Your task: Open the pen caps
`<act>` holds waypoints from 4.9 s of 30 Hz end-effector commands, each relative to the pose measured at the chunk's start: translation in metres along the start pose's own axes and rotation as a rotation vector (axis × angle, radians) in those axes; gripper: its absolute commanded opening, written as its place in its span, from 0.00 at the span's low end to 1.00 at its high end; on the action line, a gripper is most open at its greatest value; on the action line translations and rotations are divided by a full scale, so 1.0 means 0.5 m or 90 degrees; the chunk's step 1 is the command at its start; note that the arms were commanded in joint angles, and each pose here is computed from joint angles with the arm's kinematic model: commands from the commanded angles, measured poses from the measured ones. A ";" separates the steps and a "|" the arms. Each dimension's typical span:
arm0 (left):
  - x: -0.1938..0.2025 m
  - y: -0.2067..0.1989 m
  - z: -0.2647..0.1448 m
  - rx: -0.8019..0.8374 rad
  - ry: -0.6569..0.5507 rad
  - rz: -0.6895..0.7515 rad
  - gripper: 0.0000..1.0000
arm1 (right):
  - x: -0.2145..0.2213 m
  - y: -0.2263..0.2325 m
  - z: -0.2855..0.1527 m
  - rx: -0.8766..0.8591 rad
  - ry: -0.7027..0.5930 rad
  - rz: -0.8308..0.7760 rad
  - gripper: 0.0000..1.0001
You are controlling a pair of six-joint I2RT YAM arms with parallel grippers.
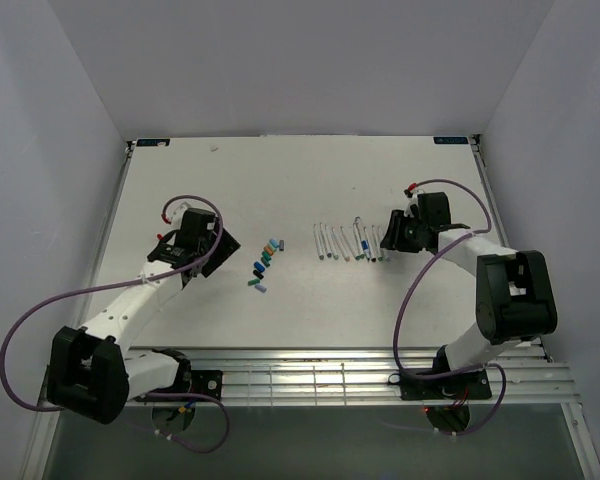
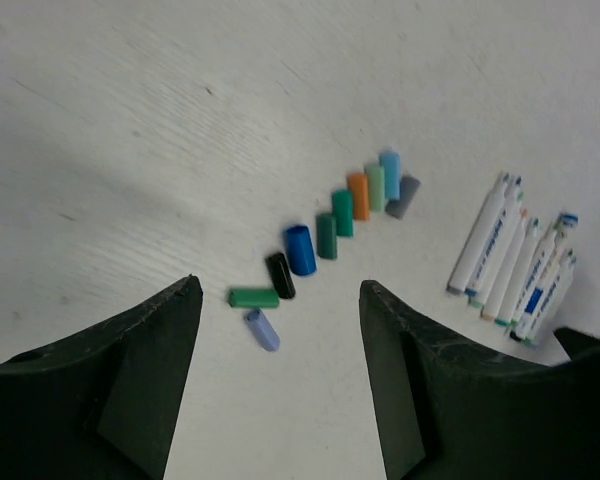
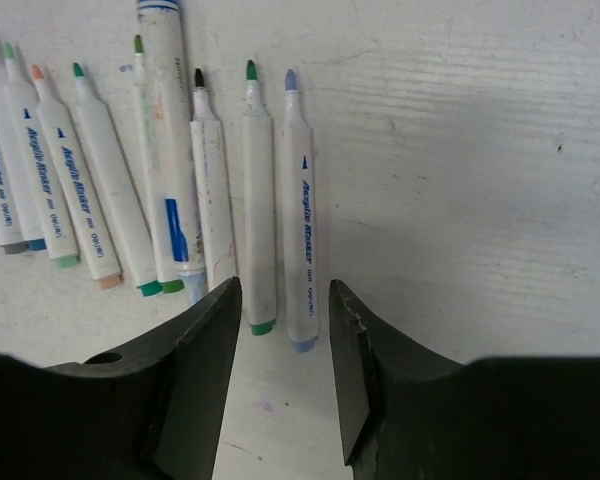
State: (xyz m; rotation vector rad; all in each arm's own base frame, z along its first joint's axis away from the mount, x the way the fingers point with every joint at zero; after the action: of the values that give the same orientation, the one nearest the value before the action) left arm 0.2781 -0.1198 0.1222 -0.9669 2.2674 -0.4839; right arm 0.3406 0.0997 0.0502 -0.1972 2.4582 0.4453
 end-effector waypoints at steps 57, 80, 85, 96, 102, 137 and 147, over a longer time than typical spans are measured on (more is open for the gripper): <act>-0.387 0.266 0.213 -0.386 -0.092 -0.078 0.11 | -0.029 0.303 -0.119 -0.207 -0.109 -0.211 0.48; -0.063 -0.170 -0.056 0.345 0.065 0.044 0.00 | -0.032 0.556 -0.212 -0.635 -0.123 -0.123 0.65; -0.007 -0.189 -0.107 0.407 0.077 0.052 0.00 | -0.031 0.600 -0.215 -0.677 -0.125 -0.104 0.65; 0.038 -0.199 -0.133 0.439 0.101 0.025 0.00 | -0.005 0.660 -0.177 -0.693 -0.096 -0.072 0.63; 0.053 -0.211 -0.139 0.449 0.113 0.024 0.00 | 0.009 0.678 -0.162 -0.699 -0.072 -0.064 0.51; 0.082 -0.163 -0.110 0.426 0.096 0.152 0.44 | 0.049 0.686 -0.189 -0.763 -0.012 -0.052 0.08; 0.081 -0.148 -0.098 0.370 0.107 0.152 0.00 | 0.048 0.670 -0.155 -0.688 -0.013 -0.074 0.08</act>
State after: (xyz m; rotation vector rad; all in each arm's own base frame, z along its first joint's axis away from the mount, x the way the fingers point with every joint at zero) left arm 0.2611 -0.2040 0.1916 -0.3463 2.0879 -1.1707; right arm 0.1899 0.3809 0.1683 -0.6885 1.9918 1.7224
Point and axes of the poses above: each gripper's point midway between its finger pads, its own z axis out along the fingers, its own y axis along the line the jaws close on, x = y × z, the point moved 2 cm from there along -z, back along the fingers, and after that the axes turned 8 degrees about -z, right-handed, at the moved point
